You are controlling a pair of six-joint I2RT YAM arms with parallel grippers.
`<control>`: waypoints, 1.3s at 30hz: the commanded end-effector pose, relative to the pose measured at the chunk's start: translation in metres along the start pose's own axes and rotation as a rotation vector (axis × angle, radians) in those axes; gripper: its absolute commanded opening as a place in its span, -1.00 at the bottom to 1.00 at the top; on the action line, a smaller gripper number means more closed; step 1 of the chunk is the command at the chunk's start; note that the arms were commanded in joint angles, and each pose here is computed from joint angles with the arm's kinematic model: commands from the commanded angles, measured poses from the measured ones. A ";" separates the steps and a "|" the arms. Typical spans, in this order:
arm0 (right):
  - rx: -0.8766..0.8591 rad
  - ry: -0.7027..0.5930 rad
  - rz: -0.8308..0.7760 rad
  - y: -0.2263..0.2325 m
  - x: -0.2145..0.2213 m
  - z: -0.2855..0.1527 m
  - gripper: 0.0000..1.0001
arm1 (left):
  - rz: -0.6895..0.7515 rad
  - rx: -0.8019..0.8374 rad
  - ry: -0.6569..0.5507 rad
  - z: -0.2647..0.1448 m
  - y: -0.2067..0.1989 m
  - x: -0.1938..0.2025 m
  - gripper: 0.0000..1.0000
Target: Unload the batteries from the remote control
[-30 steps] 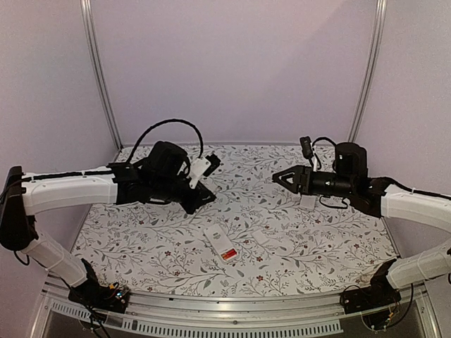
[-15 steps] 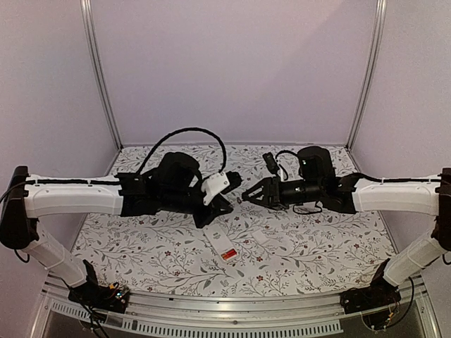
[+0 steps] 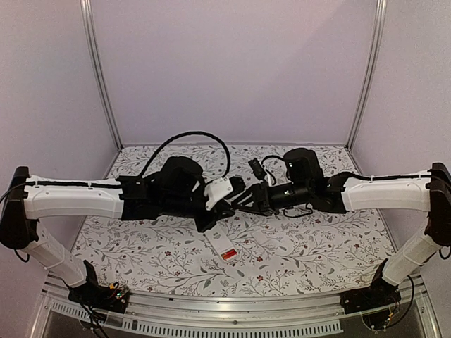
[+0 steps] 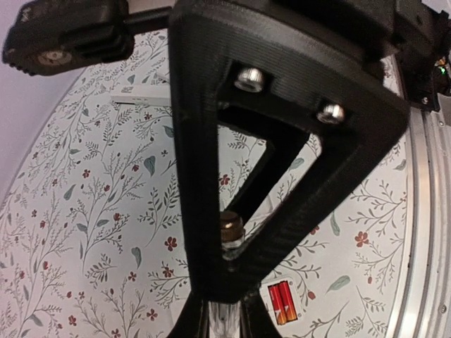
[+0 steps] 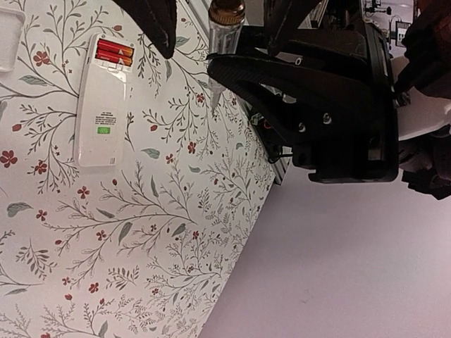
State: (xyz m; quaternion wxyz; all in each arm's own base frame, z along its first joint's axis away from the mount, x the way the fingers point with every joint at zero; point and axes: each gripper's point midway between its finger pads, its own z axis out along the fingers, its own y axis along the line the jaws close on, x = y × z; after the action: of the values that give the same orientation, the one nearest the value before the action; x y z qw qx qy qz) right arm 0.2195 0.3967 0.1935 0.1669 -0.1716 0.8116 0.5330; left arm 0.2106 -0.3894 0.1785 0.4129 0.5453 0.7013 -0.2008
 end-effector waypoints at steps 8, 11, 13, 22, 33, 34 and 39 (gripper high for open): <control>0.043 0.062 0.014 -0.011 0.013 0.014 -0.48 | 0.035 0.007 0.024 0.007 -0.011 0.008 -1.00; 0.047 0.063 0.016 -0.013 0.014 0.016 -0.61 | 0.039 0.005 0.028 0.007 -0.012 0.009 -1.00; 0.053 0.067 0.020 -0.016 0.015 0.018 -0.72 | 0.045 -0.002 0.031 0.007 -0.012 0.010 -1.00; 0.257 -0.043 -0.049 -0.040 -0.002 -0.004 -1.00 | 0.025 -0.063 0.079 0.002 -0.003 0.021 0.34; 0.359 -0.022 -0.160 -0.059 0.014 -0.036 -1.00 | -0.292 0.003 0.196 -0.001 0.033 0.075 0.97; 0.348 -0.007 -0.163 -0.059 0.020 -0.034 -1.00 | -0.299 0.017 0.220 0.003 0.031 0.080 0.99; 0.356 0.016 -0.171 -0.063 0.036 -0.038 -1.00 | -0.314 0.069 0.288 0.019 0.022 0.096 0.99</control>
State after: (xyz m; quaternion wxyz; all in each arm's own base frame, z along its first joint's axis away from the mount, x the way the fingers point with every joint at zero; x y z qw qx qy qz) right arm 0.2256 0.3408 0.1524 0.2483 -0.1955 0.8721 0.3737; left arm 0.2436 -0.3347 0.1094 0.3014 0.4601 0.8131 -0.1905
